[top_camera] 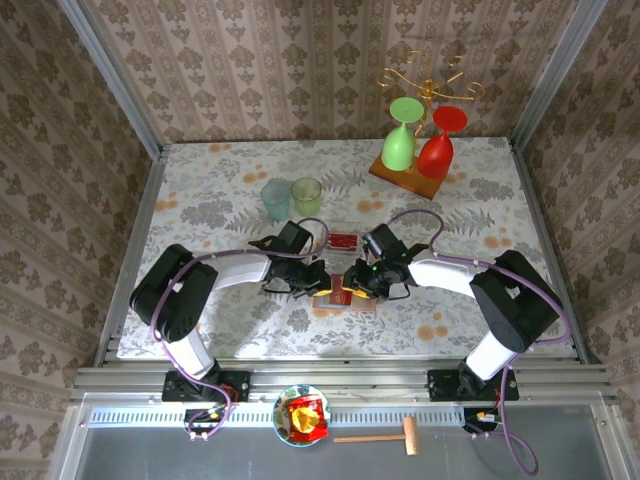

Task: Take the credit cards out of the card holder

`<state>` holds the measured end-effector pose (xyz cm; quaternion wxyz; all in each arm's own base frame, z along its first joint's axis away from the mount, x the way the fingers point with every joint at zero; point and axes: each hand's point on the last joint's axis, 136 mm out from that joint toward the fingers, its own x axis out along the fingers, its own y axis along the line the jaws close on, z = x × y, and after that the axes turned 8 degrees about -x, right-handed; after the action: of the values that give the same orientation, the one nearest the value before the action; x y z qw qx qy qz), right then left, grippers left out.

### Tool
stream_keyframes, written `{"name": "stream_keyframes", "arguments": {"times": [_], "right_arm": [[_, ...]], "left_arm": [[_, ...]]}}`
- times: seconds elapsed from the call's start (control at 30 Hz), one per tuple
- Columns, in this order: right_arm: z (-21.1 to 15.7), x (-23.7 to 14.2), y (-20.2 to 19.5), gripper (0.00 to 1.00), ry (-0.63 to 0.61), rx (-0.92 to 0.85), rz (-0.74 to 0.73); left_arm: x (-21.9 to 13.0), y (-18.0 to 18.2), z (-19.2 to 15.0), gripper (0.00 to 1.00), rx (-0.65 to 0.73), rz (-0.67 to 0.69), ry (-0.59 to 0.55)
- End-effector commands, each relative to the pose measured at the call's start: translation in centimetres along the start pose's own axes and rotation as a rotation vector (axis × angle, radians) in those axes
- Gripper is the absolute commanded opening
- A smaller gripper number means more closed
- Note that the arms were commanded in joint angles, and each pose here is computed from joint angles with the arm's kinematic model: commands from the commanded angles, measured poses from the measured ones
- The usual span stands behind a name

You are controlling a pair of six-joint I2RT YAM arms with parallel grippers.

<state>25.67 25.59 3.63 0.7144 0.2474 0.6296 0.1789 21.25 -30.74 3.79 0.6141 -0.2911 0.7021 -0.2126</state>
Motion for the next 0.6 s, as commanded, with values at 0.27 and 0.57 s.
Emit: {"name": "stream_keyframes", "arguments": {"times": [0.27,0.57], "right_arm": [[-0.39,0.62,-0.45,0.33,0.023,0.017,0.009],[-0.46,1.04,-0.56,0.33,0.034,0.019,0.009]], "left_arm": [[0.33,0.89,-0.14,0.02,-0.001,0.040,0.014],[0.42,1.16,-0.19,0.02,-0.008,0.049,0.017]]}}
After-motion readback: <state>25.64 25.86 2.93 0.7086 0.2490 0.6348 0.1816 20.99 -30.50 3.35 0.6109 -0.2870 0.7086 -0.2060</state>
